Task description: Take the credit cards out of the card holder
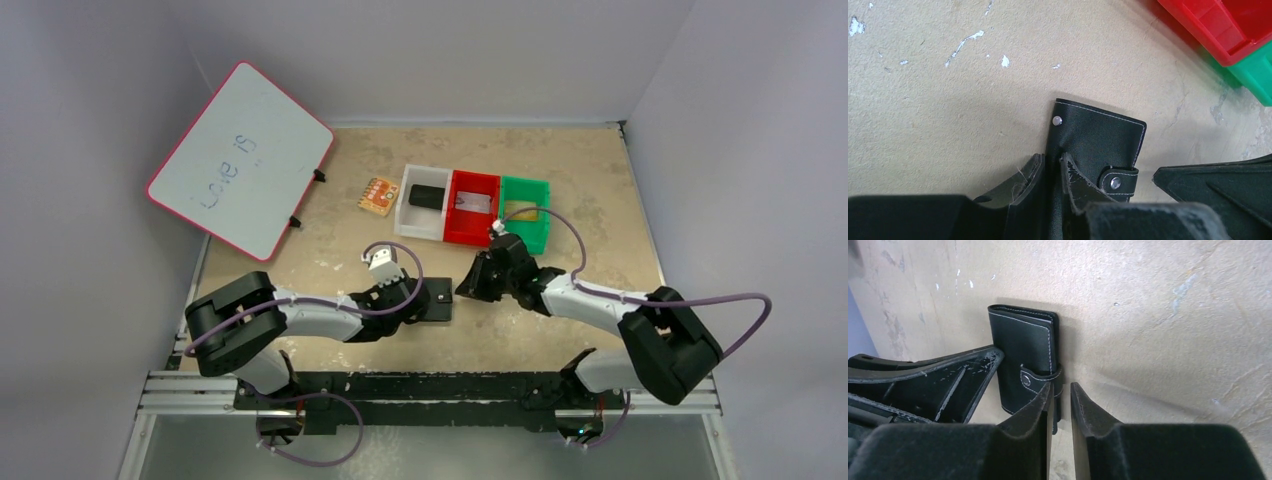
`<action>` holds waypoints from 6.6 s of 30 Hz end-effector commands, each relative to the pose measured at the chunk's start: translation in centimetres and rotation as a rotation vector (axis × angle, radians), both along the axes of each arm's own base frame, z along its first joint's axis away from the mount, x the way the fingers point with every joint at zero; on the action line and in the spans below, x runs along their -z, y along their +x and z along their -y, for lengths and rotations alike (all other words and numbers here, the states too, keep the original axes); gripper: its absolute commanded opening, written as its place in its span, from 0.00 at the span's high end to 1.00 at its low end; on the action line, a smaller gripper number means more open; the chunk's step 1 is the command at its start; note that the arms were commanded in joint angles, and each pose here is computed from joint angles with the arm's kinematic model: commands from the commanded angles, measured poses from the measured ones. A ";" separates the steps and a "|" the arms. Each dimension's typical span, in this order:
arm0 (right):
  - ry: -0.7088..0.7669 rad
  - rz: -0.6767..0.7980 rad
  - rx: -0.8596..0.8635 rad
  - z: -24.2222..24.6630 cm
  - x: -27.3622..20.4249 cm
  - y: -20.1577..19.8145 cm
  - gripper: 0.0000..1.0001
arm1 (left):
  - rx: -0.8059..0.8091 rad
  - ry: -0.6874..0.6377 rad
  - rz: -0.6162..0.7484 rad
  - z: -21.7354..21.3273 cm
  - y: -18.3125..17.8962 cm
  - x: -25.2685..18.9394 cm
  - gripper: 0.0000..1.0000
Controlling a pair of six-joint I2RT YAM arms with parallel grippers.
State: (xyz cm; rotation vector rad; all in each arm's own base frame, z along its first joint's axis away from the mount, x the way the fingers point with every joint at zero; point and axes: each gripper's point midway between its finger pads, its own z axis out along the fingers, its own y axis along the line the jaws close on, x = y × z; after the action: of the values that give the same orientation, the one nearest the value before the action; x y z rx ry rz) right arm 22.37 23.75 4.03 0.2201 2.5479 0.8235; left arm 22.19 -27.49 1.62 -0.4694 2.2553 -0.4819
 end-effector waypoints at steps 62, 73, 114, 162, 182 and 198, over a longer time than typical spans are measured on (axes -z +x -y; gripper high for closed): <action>-0.094 0.056 0.009 1.3 0.3 1.7 0.71 | -0.001 0.271 -0.145 -8.1 -4.0 6.3 1.00; -0.399 0.075 0.066 3.4 -1.5 2.1 0.53 | 0.132 0.084 -0.029 -1.9 -1.9 -0.4 0.75; -0.409 -0.359 0.539 0.4 0.6 1.0 0.63 | 0.298 0.226 -0.156 1.0 1.4 2.5 0.56; 0.024 0.212 0.069 2.3 -6.2 3.6 0.52 | 0.270 0.255 -0.143 -0.1 0.8 2.9 0.68; -0.203 0.096 -0.065 1.6 -0.3 3.4 0.49 | 0.278 0.235 -0.140 0.7 1.0 2.6 0.68; -0.208 0.065 0.027 2.5 0.2 3.3 1.00 | 0.274 0.234 -0.134 0.4 0.9 2.4 0.68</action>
State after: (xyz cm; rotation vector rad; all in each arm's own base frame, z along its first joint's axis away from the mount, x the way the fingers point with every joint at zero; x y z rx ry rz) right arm 25.08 20.93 2.77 0.1449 2.5770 0.5232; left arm 25.55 -30.93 2.45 -0.1708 2.3516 -0.4930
